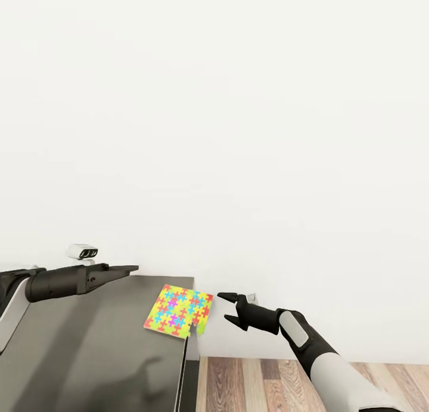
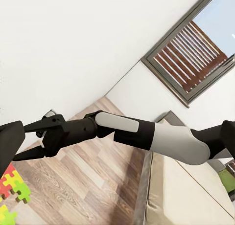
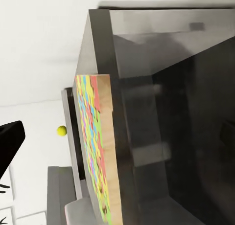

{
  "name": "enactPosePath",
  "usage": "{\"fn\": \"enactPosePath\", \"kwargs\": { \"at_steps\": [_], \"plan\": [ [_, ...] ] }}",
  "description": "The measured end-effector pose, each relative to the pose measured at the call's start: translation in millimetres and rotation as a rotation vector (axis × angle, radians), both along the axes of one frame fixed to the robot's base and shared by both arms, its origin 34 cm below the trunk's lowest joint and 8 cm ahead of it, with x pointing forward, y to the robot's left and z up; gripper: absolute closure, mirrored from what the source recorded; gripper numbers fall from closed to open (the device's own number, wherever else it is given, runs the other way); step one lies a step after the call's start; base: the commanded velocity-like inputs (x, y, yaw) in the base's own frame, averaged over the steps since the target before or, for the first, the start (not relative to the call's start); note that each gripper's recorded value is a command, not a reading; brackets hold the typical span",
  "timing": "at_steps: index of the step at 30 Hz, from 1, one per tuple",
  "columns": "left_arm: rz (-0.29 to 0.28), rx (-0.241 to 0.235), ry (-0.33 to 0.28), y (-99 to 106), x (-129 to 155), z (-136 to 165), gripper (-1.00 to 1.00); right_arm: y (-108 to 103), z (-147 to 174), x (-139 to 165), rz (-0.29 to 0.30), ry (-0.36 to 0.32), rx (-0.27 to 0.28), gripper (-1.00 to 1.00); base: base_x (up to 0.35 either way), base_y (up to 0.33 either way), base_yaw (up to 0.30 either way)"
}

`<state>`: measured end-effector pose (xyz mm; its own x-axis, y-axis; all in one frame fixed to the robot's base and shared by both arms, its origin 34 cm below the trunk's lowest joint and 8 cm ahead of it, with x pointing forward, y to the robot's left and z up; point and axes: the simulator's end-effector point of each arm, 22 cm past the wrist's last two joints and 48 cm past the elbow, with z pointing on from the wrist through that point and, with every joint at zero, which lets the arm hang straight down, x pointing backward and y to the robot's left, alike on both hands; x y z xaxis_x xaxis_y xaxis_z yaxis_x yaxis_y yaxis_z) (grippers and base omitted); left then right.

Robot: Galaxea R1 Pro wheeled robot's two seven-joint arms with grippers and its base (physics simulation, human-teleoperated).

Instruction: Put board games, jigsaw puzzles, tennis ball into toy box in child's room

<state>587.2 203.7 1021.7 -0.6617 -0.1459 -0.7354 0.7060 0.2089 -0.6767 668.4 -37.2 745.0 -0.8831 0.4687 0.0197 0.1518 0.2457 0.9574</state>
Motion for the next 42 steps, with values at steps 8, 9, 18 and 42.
{"fn": "enactPosePath", "kwargs": {
  "at_steps": [8,9,18,42],
  "plan": [
    [-0.001,-0.003,-0.001,-0.3,-0.2,0.8,-1.0,-1.1,-0.2,0.2,-0.002,0.0,0.0,-1.0,0.0,0.119,0.0],
    [-0.002,-0.002,-0.001,-0.5,-0.2,0.7,-1.0,-1.1,-0.2,0.3,-0.002,0.0,0.0,-1.0,0.0,0.24,0.0],
    [-0.002,-0.003,-0.001,-0.6,-0.3,0.6,-1.0,-1.2,-0.3,0.2,-0.002,0.001,0.0,-1.0,0.0,0.115,0.0],
    [0.003,-0.002,0.001,1.2,-0.4,-0.3,-1.0,-2.3,0.5,0.8,-0.003,-0.001,0.003,-1.0,0.0,0.028,0.0]
  ]
}}
